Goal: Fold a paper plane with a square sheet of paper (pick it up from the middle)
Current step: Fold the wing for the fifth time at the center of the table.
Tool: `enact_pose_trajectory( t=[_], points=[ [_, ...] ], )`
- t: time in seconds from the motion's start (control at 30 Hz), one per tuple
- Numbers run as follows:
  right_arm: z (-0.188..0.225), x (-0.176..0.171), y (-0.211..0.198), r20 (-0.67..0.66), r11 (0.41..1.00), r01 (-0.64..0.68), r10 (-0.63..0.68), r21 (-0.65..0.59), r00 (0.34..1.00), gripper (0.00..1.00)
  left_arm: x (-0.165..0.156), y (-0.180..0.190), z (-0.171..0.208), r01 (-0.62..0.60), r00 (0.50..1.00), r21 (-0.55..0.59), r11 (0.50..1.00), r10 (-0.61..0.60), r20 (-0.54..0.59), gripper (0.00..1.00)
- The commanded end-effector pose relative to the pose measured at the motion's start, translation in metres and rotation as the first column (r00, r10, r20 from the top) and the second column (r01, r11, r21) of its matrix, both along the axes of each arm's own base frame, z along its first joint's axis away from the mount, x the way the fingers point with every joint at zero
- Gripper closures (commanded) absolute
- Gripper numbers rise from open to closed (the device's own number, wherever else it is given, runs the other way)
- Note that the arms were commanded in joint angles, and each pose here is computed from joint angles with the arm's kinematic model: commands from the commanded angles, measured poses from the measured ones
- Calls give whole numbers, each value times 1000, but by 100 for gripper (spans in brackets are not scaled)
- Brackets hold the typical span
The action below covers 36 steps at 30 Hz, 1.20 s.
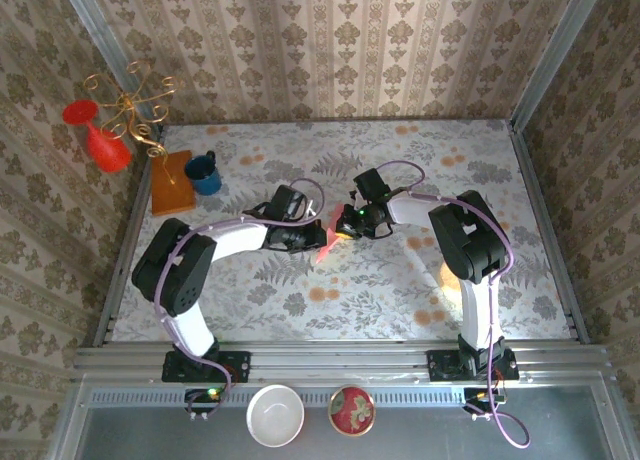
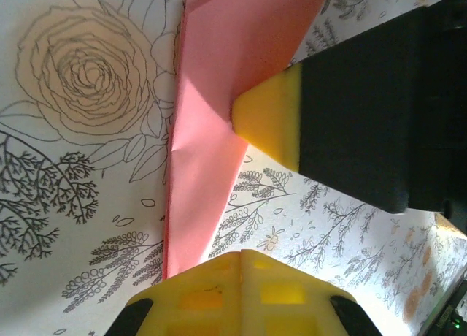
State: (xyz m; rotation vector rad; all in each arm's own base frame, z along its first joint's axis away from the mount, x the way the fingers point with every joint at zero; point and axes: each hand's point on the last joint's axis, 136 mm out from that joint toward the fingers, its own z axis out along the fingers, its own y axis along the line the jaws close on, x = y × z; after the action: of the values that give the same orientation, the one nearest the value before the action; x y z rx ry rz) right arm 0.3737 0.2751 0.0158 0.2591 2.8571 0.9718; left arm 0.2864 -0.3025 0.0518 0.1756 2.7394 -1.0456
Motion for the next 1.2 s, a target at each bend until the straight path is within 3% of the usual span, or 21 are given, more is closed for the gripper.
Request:
enact_pose_trajectory(
  t=[0.0, 0.57, 0.83, 1.17],
  points=[
    [-12, -19, -10, -79, 999, 11, -14, -38, 997, 90, 3, -10, 9, 8, 1000, -33, 999, -9, -20, 100],
    [35, 10, 3, 90, 996, -74, 71, 39, 993, 89, -22, 15, -48, 14, 985, 143, 990, 11, -174, 100],
    [21, 32, -7, 100, 997, -75, 77, -24, 992, 89, -28, 19, -52, 19, 982, 157, 987, 11, -189, 100],
    [-2, 35, -12, 68, 991, -104, 109, -80, 992, 89, -23, 12, -40, 32, 986, 127, 991, -10, -169, 100]
  ],
)
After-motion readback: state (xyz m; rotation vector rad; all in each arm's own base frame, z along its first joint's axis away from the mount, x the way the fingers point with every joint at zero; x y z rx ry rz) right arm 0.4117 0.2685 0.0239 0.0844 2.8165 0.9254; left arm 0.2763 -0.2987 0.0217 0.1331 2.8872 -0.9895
